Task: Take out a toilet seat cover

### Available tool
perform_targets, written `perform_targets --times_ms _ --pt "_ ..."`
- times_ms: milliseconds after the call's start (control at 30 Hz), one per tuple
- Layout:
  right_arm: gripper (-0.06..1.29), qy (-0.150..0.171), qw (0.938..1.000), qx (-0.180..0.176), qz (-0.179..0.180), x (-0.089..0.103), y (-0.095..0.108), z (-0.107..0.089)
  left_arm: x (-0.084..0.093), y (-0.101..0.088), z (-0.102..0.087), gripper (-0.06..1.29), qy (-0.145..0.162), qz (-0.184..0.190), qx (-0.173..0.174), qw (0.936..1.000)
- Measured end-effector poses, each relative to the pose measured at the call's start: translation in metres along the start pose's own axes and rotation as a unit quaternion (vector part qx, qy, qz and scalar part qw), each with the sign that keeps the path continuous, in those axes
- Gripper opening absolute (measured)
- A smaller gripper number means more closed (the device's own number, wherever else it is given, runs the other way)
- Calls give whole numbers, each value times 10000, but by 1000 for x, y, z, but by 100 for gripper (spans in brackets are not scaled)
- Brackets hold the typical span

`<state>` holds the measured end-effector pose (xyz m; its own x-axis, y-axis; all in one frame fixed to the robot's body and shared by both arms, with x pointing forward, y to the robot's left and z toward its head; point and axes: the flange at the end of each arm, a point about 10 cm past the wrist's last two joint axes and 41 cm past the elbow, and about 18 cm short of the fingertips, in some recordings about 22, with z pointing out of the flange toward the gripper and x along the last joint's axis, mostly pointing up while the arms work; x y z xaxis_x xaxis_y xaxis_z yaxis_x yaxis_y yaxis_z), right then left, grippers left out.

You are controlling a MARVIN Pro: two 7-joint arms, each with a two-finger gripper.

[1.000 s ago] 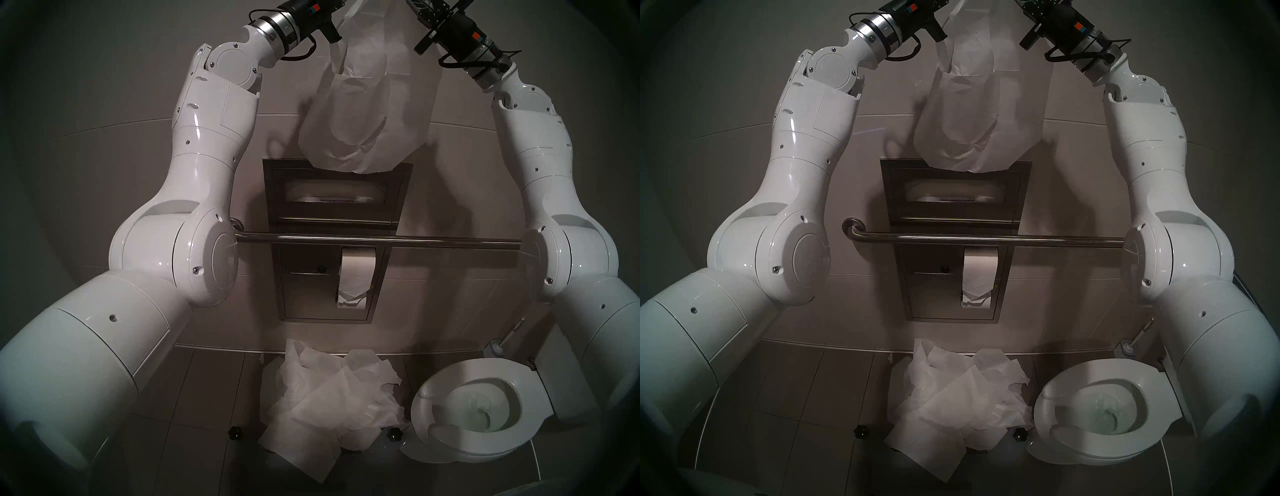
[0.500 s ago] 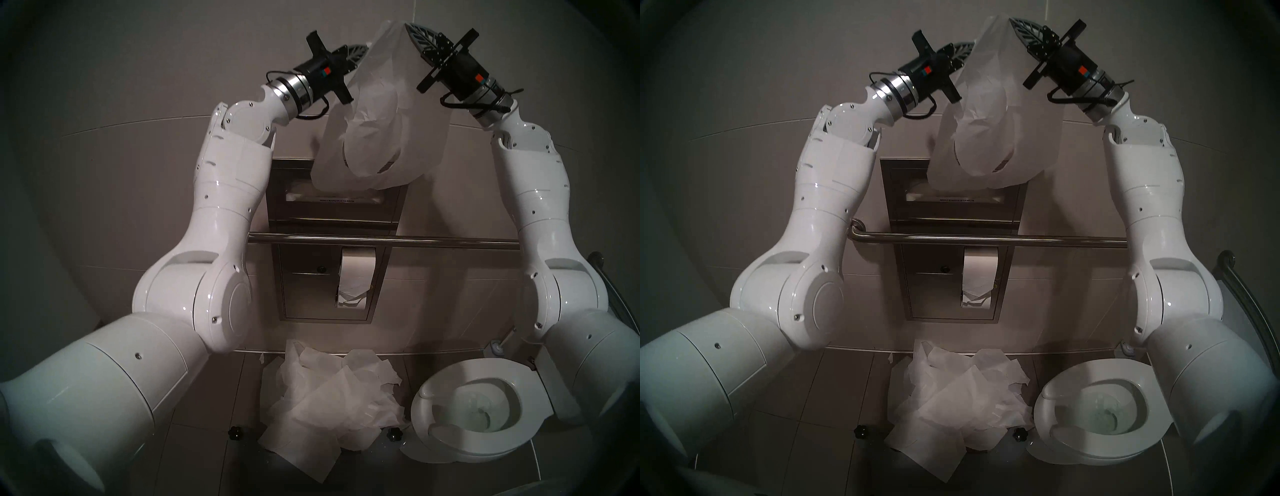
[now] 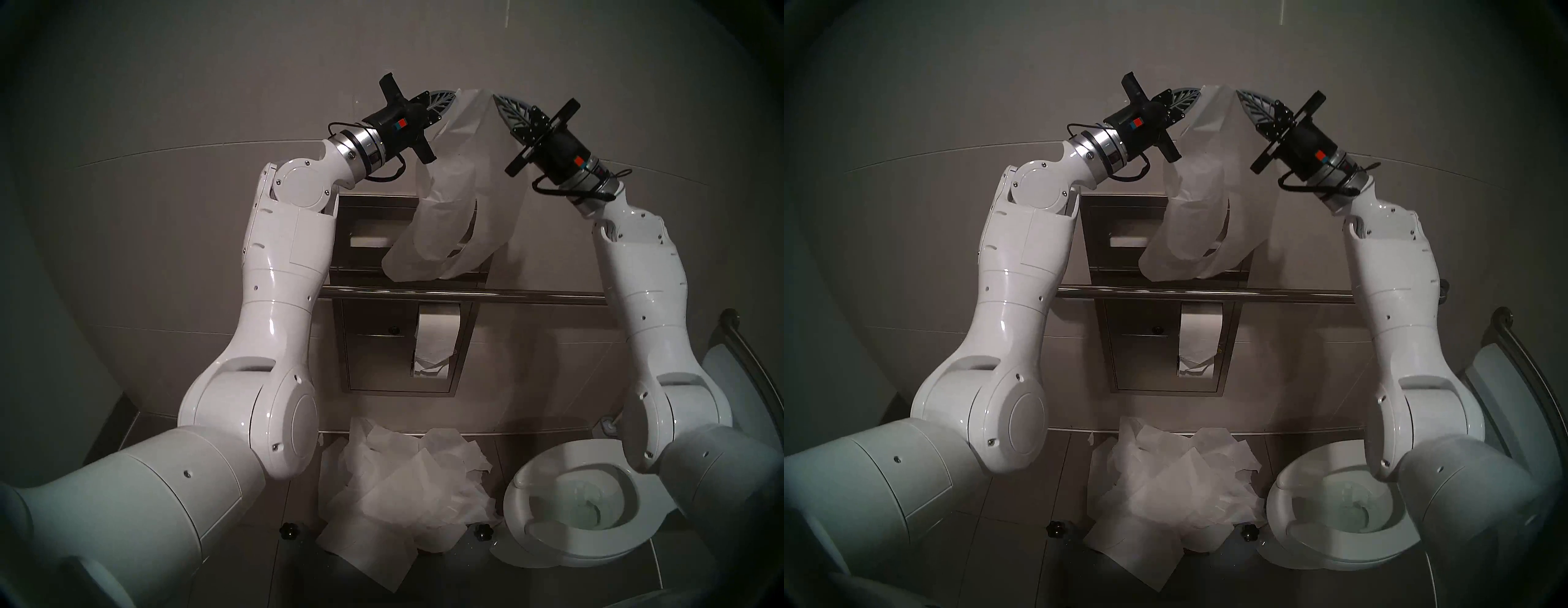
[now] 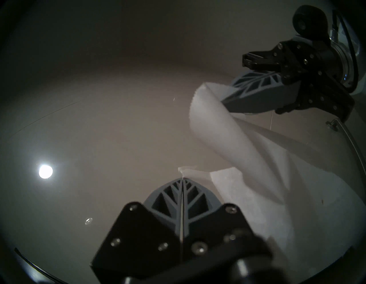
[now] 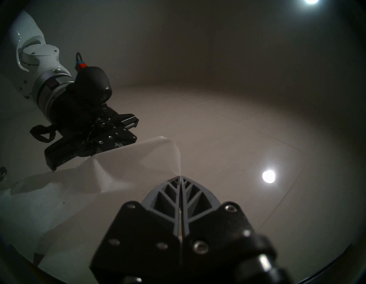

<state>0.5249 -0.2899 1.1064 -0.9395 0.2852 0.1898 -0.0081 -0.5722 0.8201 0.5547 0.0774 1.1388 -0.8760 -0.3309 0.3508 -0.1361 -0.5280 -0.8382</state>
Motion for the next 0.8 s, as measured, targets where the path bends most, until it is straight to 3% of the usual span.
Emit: perform_targets --times_ms 500,800 --pt "-4 -60 9997 -241 16 17 -18 -28 15 19 -23 -2 -421 -556 -354 9969" --pt "-4 -65 9994 -353 26 22 -23 -33 26 18 -32 -2 -660 -784 -406 9939"
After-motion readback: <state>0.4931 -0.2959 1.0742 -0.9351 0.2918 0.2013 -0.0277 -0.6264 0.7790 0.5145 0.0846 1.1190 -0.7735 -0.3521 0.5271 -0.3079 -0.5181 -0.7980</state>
